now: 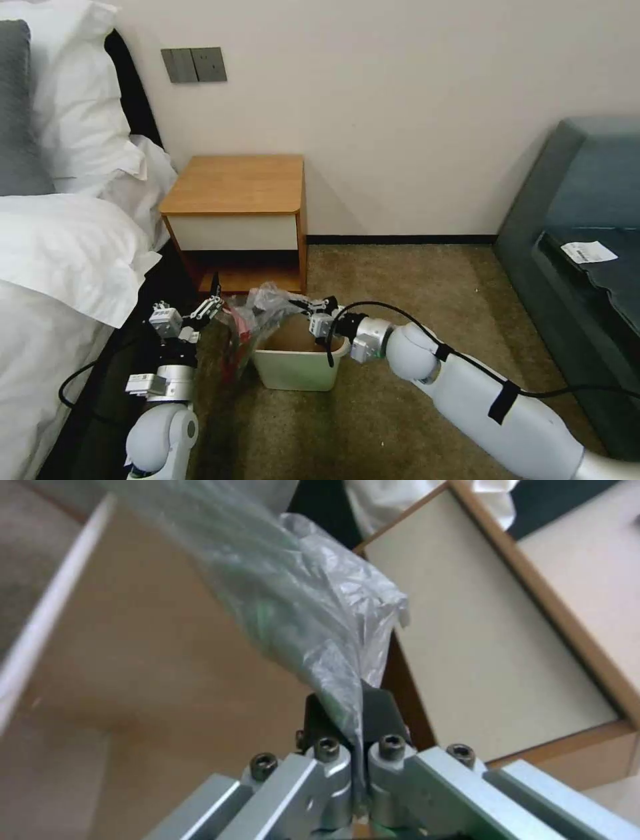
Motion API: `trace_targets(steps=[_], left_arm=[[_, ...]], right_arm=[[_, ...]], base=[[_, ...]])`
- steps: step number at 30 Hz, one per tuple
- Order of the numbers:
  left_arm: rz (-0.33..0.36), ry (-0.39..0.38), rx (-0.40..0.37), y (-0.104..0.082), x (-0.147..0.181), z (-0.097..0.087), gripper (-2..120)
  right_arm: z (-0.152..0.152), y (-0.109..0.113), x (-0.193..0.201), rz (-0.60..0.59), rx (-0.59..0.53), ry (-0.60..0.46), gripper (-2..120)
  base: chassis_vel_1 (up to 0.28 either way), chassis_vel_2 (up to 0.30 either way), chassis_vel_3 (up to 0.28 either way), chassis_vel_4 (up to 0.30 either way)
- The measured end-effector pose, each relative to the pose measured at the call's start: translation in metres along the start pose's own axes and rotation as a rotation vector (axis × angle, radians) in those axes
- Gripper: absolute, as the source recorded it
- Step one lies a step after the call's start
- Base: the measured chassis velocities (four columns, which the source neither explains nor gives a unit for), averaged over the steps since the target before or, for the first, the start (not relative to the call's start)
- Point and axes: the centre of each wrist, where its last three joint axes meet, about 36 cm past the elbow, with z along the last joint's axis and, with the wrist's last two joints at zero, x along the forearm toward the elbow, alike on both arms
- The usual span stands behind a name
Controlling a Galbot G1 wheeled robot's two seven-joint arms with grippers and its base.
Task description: Pick up the garbage bag from the table and place it over the trash can.
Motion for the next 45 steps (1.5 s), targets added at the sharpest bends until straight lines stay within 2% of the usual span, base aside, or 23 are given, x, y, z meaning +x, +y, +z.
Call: trace_targets(steps=[11, 23, 36, 39, 40, 44, 45], left_arm=[[0.004, 0.010, 0.005, -0.004, -0.001, 0.005, 97], [0.004, 0.013, -0.001, -0.003, 0.000, 0.004, 97], [0.001, 0.010, -0.014, 0.003, 0.000, 0.004, 97], [-0.034, -0.048, -0.019, 0.014, -0.010, -0.013, 97], [-0.034, -0.048, -0.019, 0.014, -0.010, -0.013, 97], [-0.055, -0.117, 0.002, 0.021, -0.025, -0.043, 97], [-0.055, -0.117, 0.002, 0.021, -0.025, -0.043, 97]], right_arm=[[0.004, -0.013, 0.009, -0.046, -0.002, -0.005, 0], [0.007, -0.007, 0.011, -0.112, -0.039, -0.003, 0], [0.019, -0.002, 0.017, -0.105, -0.085, 0.044, 0], [0.022, 0.002, 0.019, -0.106, -0.103, 0.053, 0], [0.022, 0.002, 0.019, -0.106, -0.103, 0.053, 0], [0.025, 0.005, 0.023, -0.100, -0.116, 0.060, 0], [0.025, 0.005, 0.023, -0.100, -0.116, 0.060, 0]], base=[[0.000, 0.000, 0.000, 0.000], [0.000, 0.000, 0.000, 0.000], [0.000, 0.000, 0.000, 0.000], [0.000, 0.000, 0.000, 0.000], [0.000, 0.000, 0.000, 0.000], [0.000, 0.000, 0.000, 0.000], [0.000, 0.000, 0.000, 0.000]])
